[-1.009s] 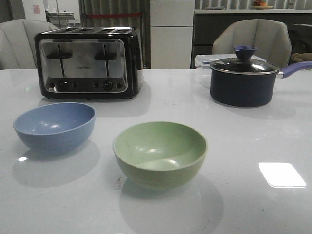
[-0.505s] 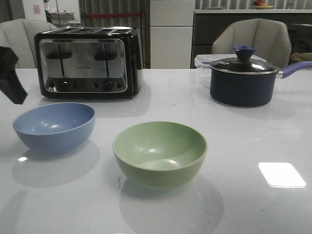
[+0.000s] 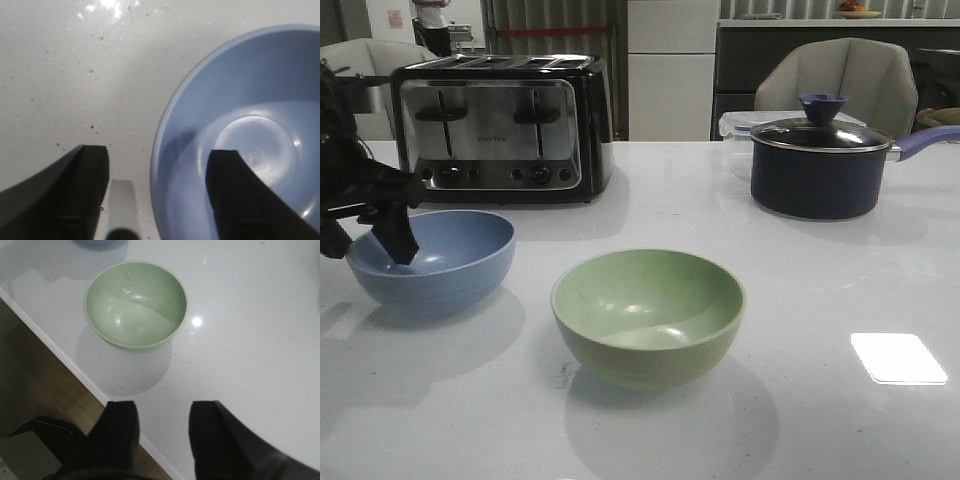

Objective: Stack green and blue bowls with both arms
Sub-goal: 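Lower the left gripper and grasp the rim of the light blue bowl, then carry the blue bowl with the left gripper over the green bowl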

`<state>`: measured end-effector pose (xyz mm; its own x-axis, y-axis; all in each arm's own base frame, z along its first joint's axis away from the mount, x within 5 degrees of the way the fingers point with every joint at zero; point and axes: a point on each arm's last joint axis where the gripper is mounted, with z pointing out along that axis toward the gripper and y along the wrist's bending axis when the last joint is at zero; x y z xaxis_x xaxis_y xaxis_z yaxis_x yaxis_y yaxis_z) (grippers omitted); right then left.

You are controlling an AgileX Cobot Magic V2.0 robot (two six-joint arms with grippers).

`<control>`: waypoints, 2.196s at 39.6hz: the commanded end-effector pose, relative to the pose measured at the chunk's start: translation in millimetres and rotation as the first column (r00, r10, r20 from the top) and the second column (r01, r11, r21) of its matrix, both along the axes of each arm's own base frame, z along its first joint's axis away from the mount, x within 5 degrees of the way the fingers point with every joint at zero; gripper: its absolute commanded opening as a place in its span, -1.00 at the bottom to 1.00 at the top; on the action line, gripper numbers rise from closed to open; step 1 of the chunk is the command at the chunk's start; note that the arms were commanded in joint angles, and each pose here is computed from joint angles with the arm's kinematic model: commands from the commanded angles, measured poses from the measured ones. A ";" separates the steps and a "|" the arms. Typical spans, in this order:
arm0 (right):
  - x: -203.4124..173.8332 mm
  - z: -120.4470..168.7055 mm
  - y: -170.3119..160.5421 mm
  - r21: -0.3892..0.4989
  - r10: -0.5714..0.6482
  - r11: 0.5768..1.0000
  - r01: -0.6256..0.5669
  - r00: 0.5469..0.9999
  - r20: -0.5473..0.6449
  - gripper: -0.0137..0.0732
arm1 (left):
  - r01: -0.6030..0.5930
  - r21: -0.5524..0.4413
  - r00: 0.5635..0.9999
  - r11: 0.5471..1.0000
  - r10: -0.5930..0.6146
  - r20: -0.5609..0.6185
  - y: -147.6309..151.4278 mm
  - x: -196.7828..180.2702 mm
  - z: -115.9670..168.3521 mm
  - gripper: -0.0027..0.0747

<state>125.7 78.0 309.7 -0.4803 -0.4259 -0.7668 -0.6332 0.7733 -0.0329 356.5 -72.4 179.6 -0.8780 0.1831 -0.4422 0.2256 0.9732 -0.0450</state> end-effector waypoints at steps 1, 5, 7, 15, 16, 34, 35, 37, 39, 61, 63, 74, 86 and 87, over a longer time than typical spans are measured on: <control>2.7 14.4 0.8 0.042 -0.010 0.999 0.006 0.996 0.084 0.19 | -0.005 -0.031 0.994 1.000 0.008 0.111 -3.9 7.1 25.9 -0.08; 2.7 14.4 0.8 0.042 -0.010 0.999 0.006 0.996 0.084 0.19 | -0.005 -0.032 0.993 0.999 0.009 0.117 -3.9 6.9 27.3 -0.30; 2.7 14.4 0.8 0.042 -0.010 0.999 0.006 0.996 0.084 0.19 | -0.005 -0.032 0.993 0.999 0.009 0.117 -3.9 6.9 27.3 -0.41; 2.7 14.4 0.8 0.042 -0.010 0.999 0.006 0.996 0.084 0.19 | -0.010 -0.050 0.992 0.999 0.016 0.122 -4.8 3.7 35.0 -0.69; 2.7 14.4 0.8 0.042 -0.010 0.999 0.006 0.996 0.084 0.19 | -0.013 -0.058 0.992 0.998 0.021 0.128 -5.0 2.8 38.1 -0.69; 2.7 14.4 0.8 0.042 -0.010 0.999 0.006 0.996 0.084 0.19 | 0.169 -0.118 0.970 0.978 -0.144 0.195 -56.5 -30.1 127.8 -0.69; 2.6 14.3 0.8 0.041 -0.010 0.999 0.006 0.996 0.084 0.19 | 0.191 -0.118 0.968 0.975 -0.167 0.185 -62.8 -33.1 130.6 -0.69; 2.6 14.3 0.8 0.041 -0.010 0.999 0.006 0.996 0.084 0.19 | 0.219 -0.118 0.963 0.968 -0.195 0.186 -71.2 -36.2 136.1 -0.69; 2.6 14.3 0.8 0.041 -0.010 0.999 0.006 0.996 0.084 0.19 | 0.256 -0.120 0.953 0.959 -0.230 0.196 -83.1 -40.7 140.9 -0.69; 2.6 14.3 0.8 0.041 -0.009 0.999 0.006 0.996 0.083 0.19 | 0.436 -0.118 0.890 0.892 -0.408 0.203 -158.7 -60.2 116.5 -0.69; 2.6 14.3 0.8 0.041 -0.009 0.999 0.006 0.996 0.083 0.19 | 0.434 -0.118 0.893 0.893 -0.410 0.186 -160.6 -57.8 109.9 -0.69; 2.6 14.3 0.8 0.041 -0.009 0.999 0.006 0.996 0.083 0.19 | 0.425 -0.106 0.904 0.899 -0.414 0.111 -168.4 -47.3 77.6 -0.69; 2.6 14.3 0.8 0.041 -0.009 0.999 0.006 0.996 0.083 0.19 | 0.420 -0.101 0.906 0.902 -0.412 0.094 -171.5 -42.5 64.6 -0.35; 2.6 14.3 0.8 0.041 -0.009 0.999 0.006 0.996 0.083 0.19 | 0.420 -0.102 0.906 0.902 -0.412 0.096 -171.6 -42.4 64.7 -0.29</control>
<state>125.7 78.0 309.7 -0.4803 -0.4259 -0.7668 -0.6332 0.7733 -0.0329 312.6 -238.9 213.1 -0.7432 0.5175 -0.4241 0.6108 0.7836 -0.1140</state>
